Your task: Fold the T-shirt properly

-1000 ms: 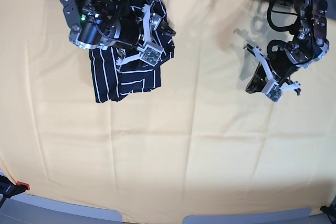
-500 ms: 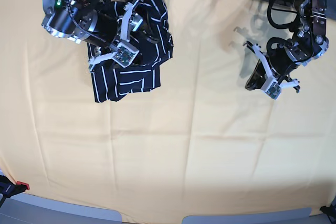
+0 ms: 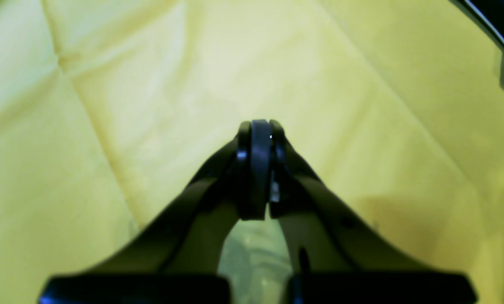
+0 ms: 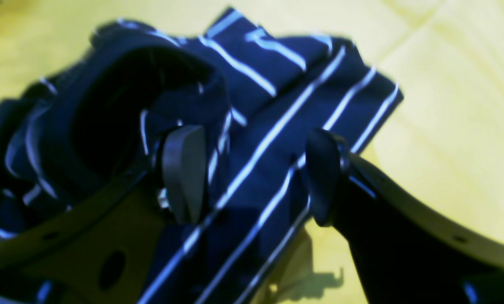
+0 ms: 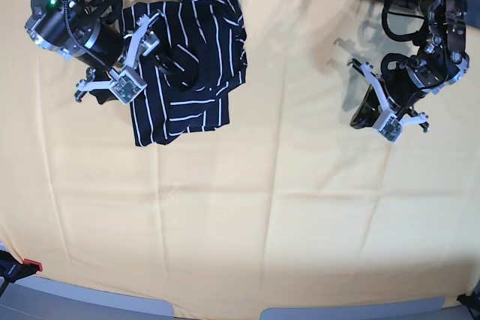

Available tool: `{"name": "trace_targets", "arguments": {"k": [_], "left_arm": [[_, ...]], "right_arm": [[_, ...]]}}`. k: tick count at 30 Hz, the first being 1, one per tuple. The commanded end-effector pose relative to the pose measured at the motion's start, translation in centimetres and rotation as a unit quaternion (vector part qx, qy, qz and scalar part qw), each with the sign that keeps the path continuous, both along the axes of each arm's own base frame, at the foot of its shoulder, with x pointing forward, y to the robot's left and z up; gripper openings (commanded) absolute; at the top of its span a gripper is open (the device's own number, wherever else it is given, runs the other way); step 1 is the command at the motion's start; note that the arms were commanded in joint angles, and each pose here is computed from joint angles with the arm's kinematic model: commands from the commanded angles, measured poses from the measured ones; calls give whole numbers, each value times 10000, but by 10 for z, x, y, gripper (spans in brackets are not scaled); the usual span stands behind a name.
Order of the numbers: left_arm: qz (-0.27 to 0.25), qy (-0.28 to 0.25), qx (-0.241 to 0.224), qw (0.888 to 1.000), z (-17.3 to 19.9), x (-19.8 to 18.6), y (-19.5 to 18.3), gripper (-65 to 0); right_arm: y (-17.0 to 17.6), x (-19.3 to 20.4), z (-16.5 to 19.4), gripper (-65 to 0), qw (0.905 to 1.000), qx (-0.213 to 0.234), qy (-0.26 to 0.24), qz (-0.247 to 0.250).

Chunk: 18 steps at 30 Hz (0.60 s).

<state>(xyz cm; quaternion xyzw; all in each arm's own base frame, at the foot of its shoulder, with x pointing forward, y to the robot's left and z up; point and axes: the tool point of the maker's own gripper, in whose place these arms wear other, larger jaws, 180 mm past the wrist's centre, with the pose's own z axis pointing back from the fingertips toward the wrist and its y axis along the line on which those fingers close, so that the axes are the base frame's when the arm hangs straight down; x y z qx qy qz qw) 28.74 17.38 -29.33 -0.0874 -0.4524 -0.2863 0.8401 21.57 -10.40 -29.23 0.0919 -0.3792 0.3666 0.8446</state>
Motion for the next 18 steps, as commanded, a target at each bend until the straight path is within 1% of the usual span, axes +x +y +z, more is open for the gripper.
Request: {"name": "trace_targets", "arguments": {"k": [1,6,9,10,13,18], "left_arm": [[-48,-244,-61,9997,14,6,-1,-650],[-45,-242,-73,9997,14,6,-1,-650],[-45,-243,-69,9997,14,6,-1,-650],[-45,-242,-73,9997,14,6,-1,-650],[-45,-244,-76,9997,14,6,-1,-650],[-45,-242,-71,9997,14,6,-1,-650]], "right_arm": [[2,2,9,-260,9998,111,-165,37],[22,-9,15,-260,9973,662,-52,312],[25,-6,20,-261,9960,807,-192,319],[25,-4,21,-274,9954,874,-243,314],[25,-2,16,-363,9947,977,-188,268],[25,-3,-3,-367,9941,1049,133,234]]}}
